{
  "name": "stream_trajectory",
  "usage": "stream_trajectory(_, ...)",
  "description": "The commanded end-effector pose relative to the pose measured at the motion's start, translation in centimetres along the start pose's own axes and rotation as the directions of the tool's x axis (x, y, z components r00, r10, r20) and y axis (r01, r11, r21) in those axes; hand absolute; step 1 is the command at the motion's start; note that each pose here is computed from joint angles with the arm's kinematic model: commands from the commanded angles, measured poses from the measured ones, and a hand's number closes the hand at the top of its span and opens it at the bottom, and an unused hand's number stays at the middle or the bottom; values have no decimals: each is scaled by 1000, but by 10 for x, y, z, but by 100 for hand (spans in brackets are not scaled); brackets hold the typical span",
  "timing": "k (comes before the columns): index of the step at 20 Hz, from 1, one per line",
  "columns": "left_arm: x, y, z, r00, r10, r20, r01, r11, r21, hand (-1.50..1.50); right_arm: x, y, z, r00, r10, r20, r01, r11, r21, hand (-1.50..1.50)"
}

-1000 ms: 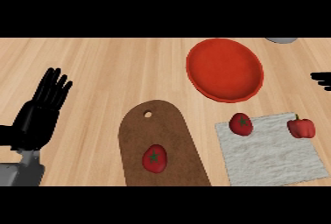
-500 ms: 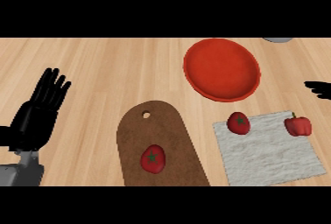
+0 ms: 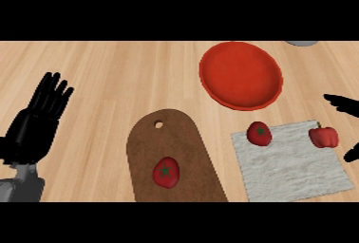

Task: Pick the bell pepper from the placemat and place it in the bowl

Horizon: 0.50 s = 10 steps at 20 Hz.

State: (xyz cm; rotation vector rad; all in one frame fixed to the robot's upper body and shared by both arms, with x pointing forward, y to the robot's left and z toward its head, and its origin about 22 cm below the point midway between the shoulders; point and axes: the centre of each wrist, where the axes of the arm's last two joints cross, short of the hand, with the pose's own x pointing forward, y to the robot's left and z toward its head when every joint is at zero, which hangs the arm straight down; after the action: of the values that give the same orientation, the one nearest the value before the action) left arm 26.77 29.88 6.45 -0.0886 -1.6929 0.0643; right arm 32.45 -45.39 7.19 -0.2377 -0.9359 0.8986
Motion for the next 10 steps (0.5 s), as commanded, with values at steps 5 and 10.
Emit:
stream_trajectory(5,-15,-26,-3,1000,10,0,-10,1000,-9,0,-1,9,-18,999,35,-12,-35,999,22,-150)
stream_trajectory(10,-8,-10,-2,1000,-10,10,10,1000,-5,0,-7,19,-23,999,34,-22,-33,999,44,-150)
